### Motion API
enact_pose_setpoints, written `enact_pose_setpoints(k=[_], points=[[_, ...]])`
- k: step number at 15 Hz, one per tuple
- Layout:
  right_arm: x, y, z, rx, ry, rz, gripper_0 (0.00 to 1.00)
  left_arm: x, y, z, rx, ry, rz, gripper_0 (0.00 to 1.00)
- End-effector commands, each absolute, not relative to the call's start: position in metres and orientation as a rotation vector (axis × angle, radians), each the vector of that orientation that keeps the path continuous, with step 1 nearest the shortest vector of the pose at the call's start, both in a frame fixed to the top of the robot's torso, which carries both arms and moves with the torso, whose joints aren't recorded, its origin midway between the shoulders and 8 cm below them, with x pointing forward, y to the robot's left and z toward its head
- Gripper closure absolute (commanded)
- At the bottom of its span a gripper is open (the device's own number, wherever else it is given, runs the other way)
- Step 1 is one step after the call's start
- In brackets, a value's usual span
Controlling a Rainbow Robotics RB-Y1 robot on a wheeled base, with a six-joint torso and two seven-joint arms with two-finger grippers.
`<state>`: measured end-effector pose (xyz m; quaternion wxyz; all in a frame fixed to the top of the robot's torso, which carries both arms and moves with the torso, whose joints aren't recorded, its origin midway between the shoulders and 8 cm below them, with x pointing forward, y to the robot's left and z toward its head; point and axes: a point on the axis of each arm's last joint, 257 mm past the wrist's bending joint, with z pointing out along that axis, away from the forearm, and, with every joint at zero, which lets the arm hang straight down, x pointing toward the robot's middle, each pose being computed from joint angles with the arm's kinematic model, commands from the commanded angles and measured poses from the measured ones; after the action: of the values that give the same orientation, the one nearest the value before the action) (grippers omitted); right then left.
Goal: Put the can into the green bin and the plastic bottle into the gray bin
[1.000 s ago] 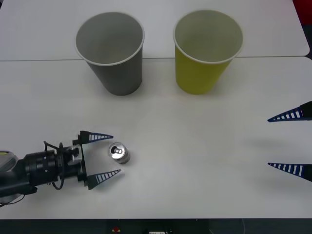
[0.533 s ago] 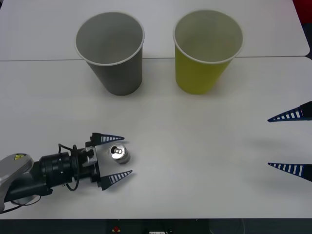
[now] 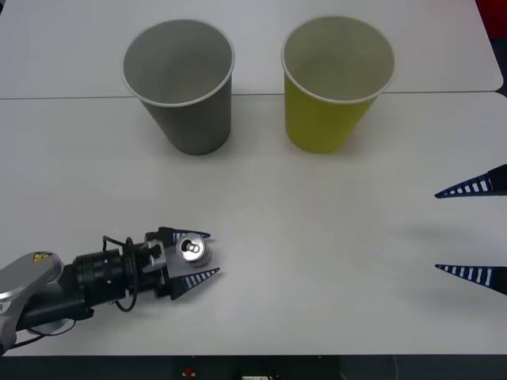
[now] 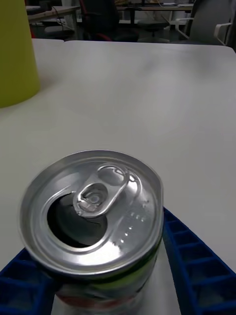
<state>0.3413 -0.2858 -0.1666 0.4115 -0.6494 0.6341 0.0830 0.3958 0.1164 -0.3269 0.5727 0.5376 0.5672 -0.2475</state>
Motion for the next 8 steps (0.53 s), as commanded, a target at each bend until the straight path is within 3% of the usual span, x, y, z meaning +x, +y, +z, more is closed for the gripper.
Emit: enact_pose_setpoints(k=[1,8], points=[[0.3413,-0.2858,-0.1666,-1.634,1.596,0.209,0.0,0.3955,0.1147,-0.3269,1.262,1.329,-0.583,1.0],[0.3413,-0.2858,-0.1666,-1.634,1.596,0.209,0.0,0.3953,0.1166,-0.3225,1.262,1.331,-0.59,1.0]])
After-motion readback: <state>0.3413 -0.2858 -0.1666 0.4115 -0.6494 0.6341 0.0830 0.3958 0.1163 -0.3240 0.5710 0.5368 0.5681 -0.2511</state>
